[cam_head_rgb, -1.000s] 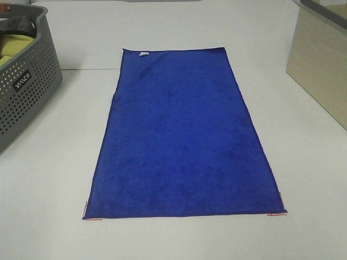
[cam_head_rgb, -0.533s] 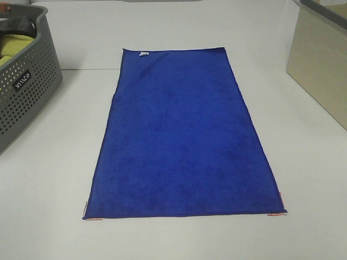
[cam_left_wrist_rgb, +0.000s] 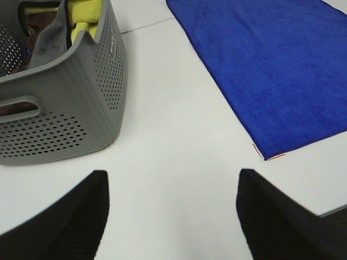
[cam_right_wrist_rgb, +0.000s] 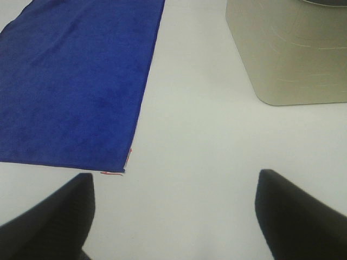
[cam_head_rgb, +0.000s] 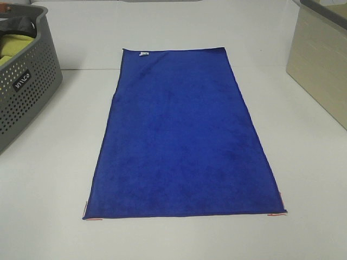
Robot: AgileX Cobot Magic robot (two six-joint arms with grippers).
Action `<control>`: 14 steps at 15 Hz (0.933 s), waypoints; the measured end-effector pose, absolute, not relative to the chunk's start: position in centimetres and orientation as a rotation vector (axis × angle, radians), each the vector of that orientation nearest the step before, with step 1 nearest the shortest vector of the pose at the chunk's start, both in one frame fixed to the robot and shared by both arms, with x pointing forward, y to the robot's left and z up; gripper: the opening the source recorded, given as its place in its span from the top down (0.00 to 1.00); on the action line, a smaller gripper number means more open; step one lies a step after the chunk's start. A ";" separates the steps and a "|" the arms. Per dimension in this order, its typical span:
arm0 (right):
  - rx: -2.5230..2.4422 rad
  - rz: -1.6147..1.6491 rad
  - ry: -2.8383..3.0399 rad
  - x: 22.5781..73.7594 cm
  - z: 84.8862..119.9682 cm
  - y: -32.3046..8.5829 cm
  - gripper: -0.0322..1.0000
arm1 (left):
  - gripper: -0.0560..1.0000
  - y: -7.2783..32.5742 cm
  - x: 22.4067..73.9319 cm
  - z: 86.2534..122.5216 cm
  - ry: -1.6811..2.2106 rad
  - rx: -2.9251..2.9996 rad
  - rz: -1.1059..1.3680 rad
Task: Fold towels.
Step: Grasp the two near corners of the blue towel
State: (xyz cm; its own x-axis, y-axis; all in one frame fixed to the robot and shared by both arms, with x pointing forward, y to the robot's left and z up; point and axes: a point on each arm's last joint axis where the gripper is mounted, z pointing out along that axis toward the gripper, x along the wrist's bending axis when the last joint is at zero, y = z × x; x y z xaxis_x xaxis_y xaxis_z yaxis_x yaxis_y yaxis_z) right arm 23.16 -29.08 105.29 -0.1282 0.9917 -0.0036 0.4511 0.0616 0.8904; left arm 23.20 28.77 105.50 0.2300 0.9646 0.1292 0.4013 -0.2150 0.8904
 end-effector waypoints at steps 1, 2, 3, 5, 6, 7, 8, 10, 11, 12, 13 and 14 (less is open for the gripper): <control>1.460 1.015 1.665 23.2 105.3 -29.1 0.23 | 0.34 28.8 23.2 105.5 1.271 1.751 0.945; 1.460 1.015 1.665 23.2 105.3 -29.1 0.23 | 0.34 28.8 23.2 105.5 1.271 1.751 0.945; 1.460 1.015 1.665 23.2 105.3 -29.1 0.23 | 0.34 28.8 23.2 105.5 1.271 1.751 0.945; 1.460 1.015 1.665 23.2 105.3 -29.1 0.23 | 0.34 28.8 23.2 105.5 1.271 1.751 0.945; 1.460 1.015 1.665 23.2 105.3 -29.1 0.23 | 0.34 28.8 23.2 105.5 1.271 1.751 0.945; 1.460 1.015 1.665 23.2 105.3 -29.1 0.23 | 0.34 28.8 23.2 105.5 1.271 1.750 0.946; 1.460 1.015 1.665 23.2 105.3 -29.1 0.23 | 0.34 28.8 23.2 105.5 1.271 1.750 0.946; 1.460 1.015 1.665 23.2 105.3 -29.1 0.23 | 0.34 28.8 23.2 105.5 1.271 1.750 0.946; 1.460 1.015 1.665 23.2 105.3 -29.1 0.23 | 0.34 28.8 23.2 105.5 1.271 1.750 0.946; 1.460 1.015 1.665 23.2 105.3 -29.1 0.23 | 0.34 28.8 23.2 105.5 1.271 1.750 0.946; 1.460 1.015 1.665 23.2 105.3 -29.1 0.23 | 0.34 28.8 23.2 105.5 1.269 1.748 0.948; 1.461 1.014 1.665 23.2 105.3 -29.1 0.23 | 0.34 28.8 23.3 105.9 1.260 1.715 0.968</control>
